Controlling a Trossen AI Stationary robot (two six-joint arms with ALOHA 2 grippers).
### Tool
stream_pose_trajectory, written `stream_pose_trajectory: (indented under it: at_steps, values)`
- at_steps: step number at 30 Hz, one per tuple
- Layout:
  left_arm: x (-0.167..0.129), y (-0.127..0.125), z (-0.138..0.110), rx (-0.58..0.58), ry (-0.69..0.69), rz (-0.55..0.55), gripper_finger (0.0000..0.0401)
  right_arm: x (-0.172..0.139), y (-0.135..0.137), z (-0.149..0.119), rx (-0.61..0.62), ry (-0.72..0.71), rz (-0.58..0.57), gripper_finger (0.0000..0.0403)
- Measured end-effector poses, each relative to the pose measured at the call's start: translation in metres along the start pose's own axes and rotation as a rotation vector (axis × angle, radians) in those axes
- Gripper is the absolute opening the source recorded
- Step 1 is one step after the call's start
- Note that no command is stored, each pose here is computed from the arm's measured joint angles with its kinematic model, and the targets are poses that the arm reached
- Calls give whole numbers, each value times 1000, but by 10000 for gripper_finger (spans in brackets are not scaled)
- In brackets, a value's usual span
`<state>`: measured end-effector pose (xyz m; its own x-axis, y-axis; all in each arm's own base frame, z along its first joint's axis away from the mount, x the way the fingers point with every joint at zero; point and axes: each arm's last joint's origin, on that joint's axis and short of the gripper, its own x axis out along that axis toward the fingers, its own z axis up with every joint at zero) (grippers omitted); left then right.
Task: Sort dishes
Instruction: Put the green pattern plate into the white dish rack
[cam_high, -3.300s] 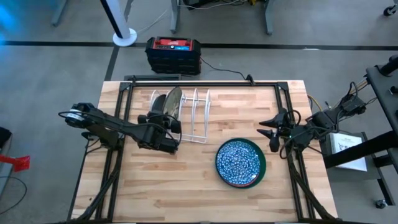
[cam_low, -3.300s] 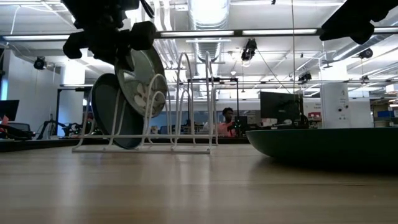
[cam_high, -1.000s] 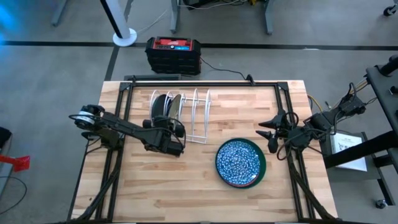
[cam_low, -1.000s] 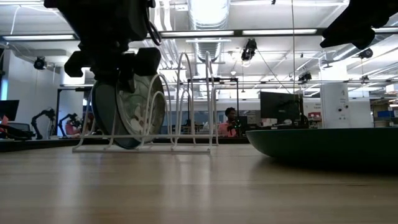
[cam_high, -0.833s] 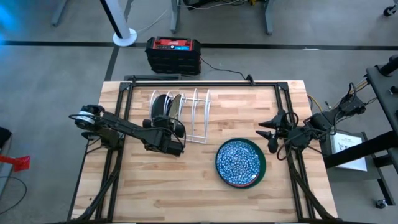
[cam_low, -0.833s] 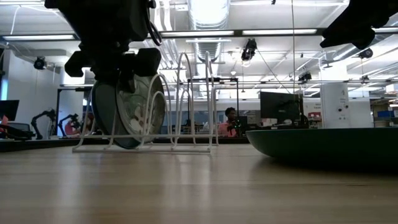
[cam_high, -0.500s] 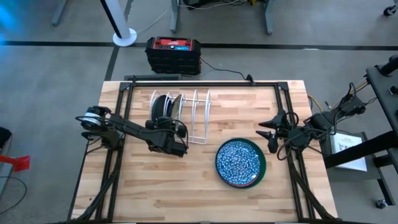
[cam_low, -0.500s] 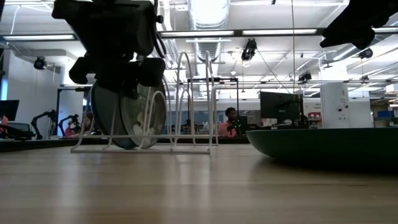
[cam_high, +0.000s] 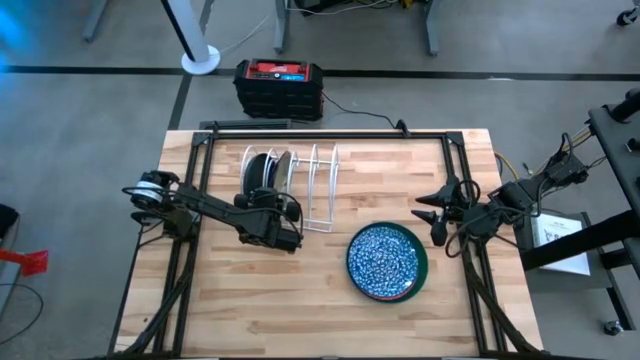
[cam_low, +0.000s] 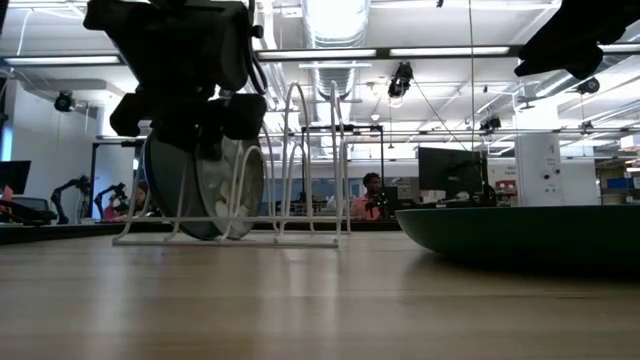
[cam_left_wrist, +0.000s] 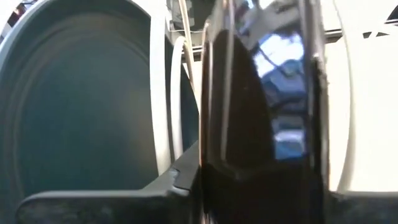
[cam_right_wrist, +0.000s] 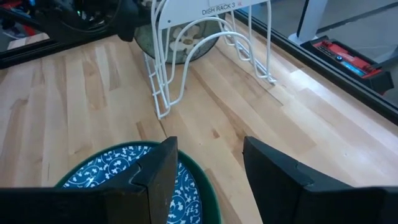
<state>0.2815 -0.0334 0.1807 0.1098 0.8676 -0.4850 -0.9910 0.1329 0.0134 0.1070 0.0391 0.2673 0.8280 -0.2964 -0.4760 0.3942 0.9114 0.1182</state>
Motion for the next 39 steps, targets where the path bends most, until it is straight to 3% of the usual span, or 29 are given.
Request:
stream_pose_trajectory:
  at_steps: [9, 16, 30, 39]
  values:
    - [-9, -4, 14, 28, 48, 20, 149, 0, 0, 0, 3, 0, 0, 174]
    - [-20, -6, 32, 79, 106, 55, 180, 0, 0, 0, 2, 0, 0, 174]
    - [-37, -14, 59, 112, 166, 47, 187, 0, 0, 0, 2, 1, 0, 174]
    - [-41, -11, 64, 129, 231, 75, 187, 0, 0, 0, 5, 1, 1, 174]
